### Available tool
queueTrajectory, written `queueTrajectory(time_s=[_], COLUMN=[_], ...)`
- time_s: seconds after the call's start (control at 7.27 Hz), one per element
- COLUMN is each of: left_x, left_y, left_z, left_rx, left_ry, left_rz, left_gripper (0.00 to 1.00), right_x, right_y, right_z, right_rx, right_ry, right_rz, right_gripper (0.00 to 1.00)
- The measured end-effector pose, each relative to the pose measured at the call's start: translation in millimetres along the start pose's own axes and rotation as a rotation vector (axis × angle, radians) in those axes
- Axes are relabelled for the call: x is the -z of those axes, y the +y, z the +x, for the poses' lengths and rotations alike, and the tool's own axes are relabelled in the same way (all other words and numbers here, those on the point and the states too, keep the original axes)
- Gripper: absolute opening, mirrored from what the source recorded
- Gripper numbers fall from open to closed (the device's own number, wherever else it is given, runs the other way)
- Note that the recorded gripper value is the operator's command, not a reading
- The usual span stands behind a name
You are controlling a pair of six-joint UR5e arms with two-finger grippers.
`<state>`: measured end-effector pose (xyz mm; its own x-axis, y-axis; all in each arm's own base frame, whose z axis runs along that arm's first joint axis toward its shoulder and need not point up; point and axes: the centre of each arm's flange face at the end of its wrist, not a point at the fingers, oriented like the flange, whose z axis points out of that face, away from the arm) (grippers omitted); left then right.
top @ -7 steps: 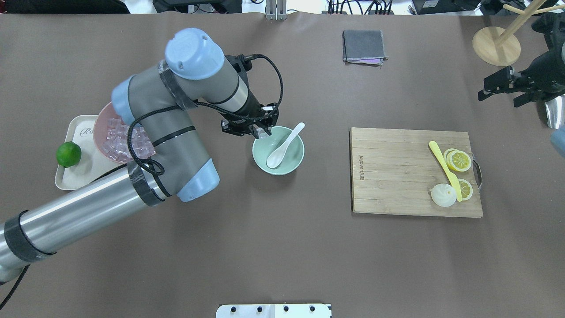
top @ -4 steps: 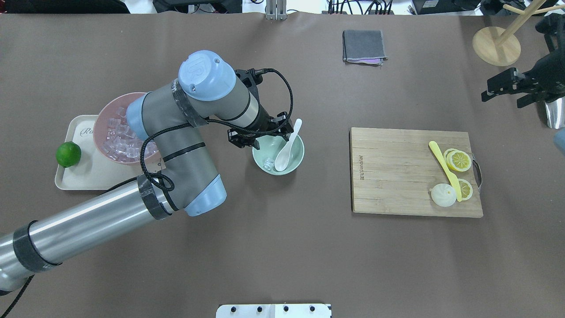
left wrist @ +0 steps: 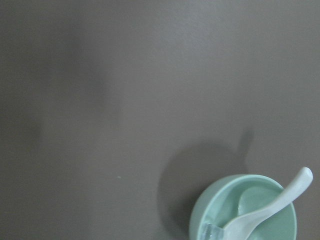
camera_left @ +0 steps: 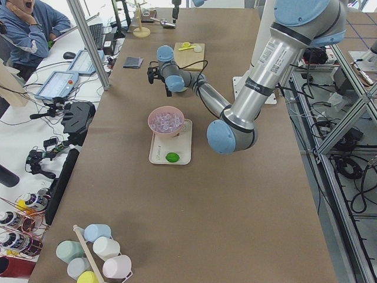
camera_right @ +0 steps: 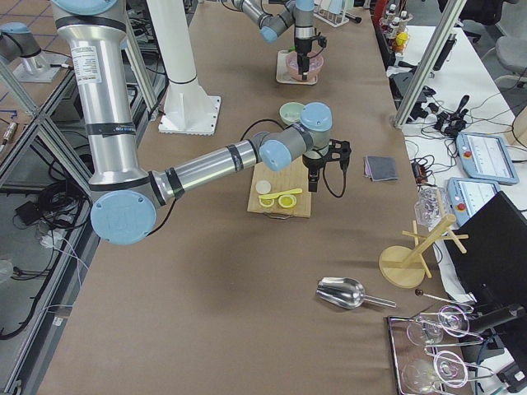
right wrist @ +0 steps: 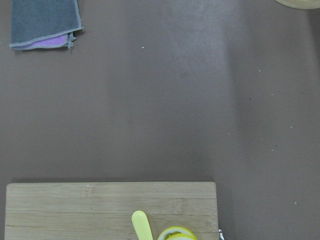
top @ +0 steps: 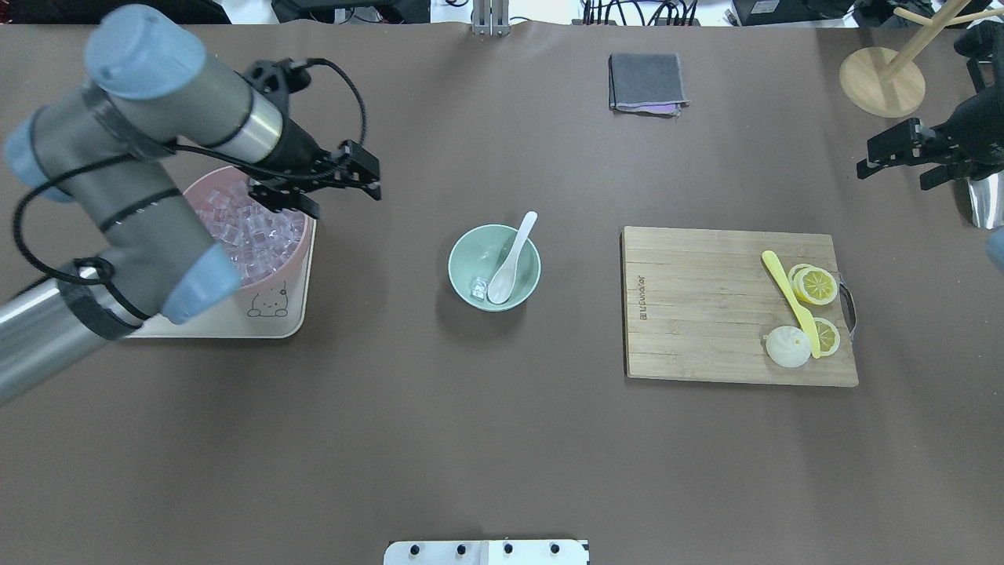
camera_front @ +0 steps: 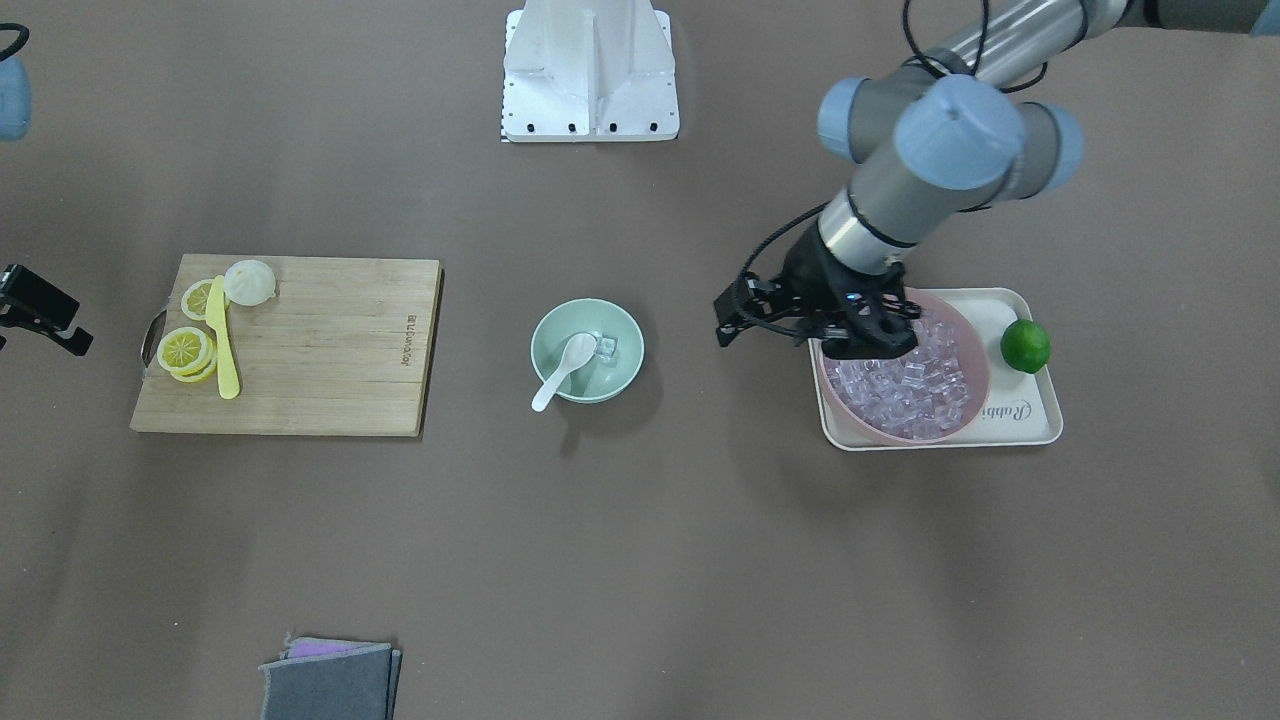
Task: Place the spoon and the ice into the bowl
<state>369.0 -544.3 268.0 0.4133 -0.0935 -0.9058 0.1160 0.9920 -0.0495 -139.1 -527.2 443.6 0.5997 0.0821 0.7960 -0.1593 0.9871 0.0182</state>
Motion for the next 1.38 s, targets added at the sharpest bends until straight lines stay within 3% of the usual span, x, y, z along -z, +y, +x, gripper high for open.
queueTrajectory(time_s=[0.28,0.55,0.96,1.38], left_x=[70.4,116.6,143.1,153.1], left_y=[-29.0,-34.0,-38.6,-20.3], left_z=[-97.5,-219.0,-383.6,-474.9], left_rx=[-0.12,-0.246,-0.388,-0.402], left_ry=[-0.012,-0.085,-0.218,-0.265], left_rz=[0.025,0.049,0.015,-0.026], left_gripper=[0.98,0.98,0.98,0.98], right_x=[-1.5,1.7,17.6,30.6], right_y=[-0.7,-0.2,3.2,-0.5], right_z=[8.1,33.2,93.9,146.1], right_rx=[0.038,0.104,0.176,0.233], right_ry=[0.007,0.025,0.037,0.044], right_rz=[-0.003,-0.001,0.0,0.006], right_gripper=[1.0,1.0,1.0,1.0])
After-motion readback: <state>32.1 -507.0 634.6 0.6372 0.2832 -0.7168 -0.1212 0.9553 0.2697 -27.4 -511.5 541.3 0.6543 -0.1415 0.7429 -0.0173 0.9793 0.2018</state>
